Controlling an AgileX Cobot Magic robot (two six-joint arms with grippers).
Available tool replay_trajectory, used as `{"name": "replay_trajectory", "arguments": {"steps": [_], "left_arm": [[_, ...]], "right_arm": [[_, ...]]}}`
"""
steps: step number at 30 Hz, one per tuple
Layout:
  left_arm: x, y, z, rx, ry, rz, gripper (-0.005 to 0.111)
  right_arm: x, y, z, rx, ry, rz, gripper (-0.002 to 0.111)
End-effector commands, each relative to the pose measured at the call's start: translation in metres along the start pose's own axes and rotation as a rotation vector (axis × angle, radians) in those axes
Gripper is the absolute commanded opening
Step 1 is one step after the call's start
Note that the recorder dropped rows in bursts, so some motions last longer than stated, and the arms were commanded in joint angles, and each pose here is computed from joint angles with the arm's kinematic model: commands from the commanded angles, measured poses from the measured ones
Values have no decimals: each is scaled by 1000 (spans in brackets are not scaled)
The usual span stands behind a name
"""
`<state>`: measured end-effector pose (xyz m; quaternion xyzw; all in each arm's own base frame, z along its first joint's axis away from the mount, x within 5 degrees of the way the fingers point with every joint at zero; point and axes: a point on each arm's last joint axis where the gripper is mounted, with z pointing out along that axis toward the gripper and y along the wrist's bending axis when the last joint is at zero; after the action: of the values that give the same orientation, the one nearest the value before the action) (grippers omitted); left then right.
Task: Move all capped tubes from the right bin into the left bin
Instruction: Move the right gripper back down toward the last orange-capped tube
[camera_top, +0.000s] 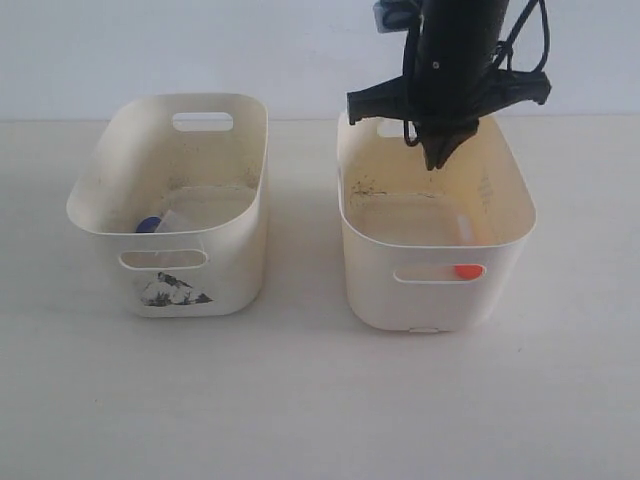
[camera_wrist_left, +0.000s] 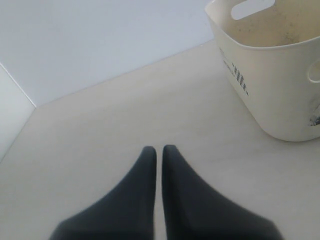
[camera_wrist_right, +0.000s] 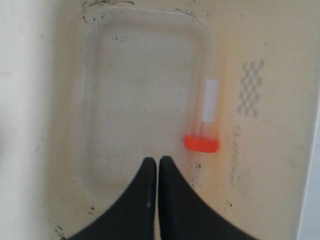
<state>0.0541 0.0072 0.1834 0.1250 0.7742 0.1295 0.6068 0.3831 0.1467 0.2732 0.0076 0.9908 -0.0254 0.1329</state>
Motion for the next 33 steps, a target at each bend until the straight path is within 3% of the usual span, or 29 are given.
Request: {"name": "replay_trajectory", "arguments": {"steps": [1, 33], "left_arm": [[-2, 0, 0, 5, -10, -11, 4], [-2, 0, 0, 5, -10, -11, 4]], "right_arm": [[-3, -2, 17, 1, 47, 31, 1], [-9, 11, 88, 61, 167, 64, 1]]}}
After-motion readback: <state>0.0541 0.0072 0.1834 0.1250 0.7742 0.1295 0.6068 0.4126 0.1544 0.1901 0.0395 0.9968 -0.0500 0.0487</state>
